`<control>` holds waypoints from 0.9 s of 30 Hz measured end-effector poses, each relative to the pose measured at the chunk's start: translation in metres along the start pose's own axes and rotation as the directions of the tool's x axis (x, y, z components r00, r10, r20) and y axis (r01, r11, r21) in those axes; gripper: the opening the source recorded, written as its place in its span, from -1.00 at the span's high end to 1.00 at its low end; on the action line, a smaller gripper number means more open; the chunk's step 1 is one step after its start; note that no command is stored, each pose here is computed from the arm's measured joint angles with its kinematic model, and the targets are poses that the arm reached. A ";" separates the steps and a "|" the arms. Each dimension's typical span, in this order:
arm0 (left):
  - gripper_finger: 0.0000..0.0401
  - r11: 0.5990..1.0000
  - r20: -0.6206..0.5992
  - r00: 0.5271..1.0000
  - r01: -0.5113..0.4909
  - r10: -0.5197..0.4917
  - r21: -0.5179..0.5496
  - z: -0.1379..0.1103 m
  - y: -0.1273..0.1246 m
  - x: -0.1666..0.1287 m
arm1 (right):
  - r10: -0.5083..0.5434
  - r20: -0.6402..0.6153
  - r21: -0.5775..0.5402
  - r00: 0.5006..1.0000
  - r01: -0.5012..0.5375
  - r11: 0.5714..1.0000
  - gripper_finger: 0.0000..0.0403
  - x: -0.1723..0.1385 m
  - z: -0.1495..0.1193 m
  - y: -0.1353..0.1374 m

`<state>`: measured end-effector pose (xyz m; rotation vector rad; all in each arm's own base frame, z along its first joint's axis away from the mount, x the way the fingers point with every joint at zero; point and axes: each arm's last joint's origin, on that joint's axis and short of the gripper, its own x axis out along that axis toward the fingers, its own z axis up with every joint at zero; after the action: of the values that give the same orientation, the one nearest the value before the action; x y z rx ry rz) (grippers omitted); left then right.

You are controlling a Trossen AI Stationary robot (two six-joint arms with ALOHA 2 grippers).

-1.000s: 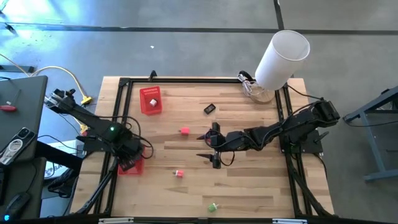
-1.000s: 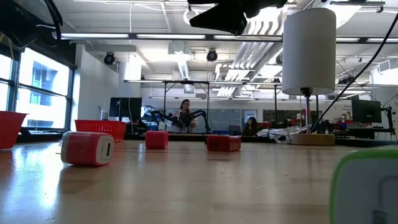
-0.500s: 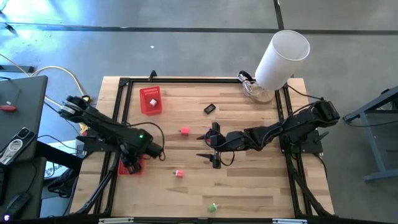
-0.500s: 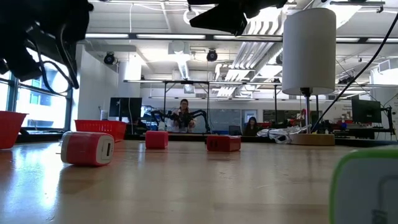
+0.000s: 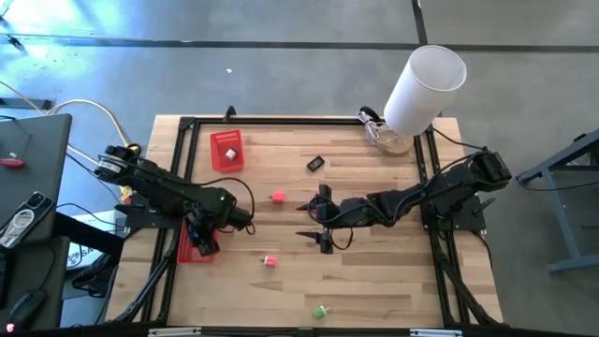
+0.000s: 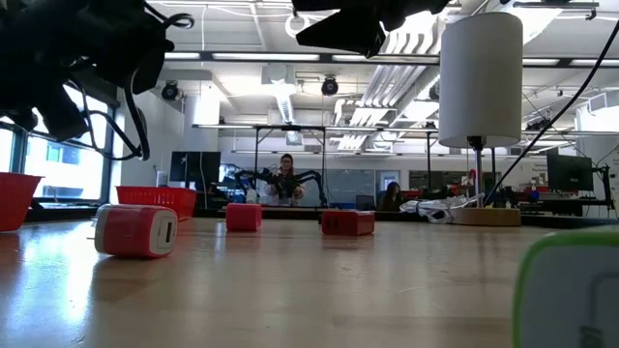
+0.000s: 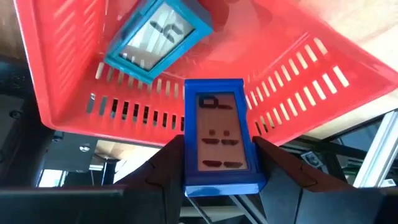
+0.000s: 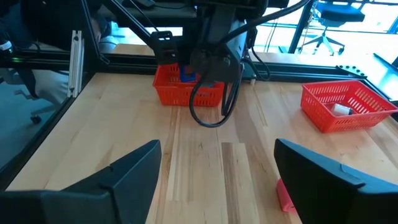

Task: Pick & Place Office items
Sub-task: Put the blue digital clock into the bottom red bin, then put the red charger adapter into the top red bin

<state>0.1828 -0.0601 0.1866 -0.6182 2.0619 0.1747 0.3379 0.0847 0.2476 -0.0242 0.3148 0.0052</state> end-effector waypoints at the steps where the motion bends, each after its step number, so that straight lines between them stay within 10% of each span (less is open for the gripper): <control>1: 0.26 1.000 0.000 1.000 0.001 -0.001 -0.002 0.000 0.000 0.000 | 0.000 -0.003 -0.001 1.000 0.000 1.000 -0.50 0.000 0.000 0.000; 27: 0.11 1.000 -0.006 1.000 0.022 -0.022 -0.005 0.001 0.000 -0.001 | 0.002 -0.018 0.020 1.000 -0.002 1.000 -0.50 0.000 -0.002 0.001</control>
<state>0.1836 -0.0593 0.1867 -0.6444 2.0607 0.1650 0.3371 0.0855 0.2459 -0.0039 0.3327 0.0039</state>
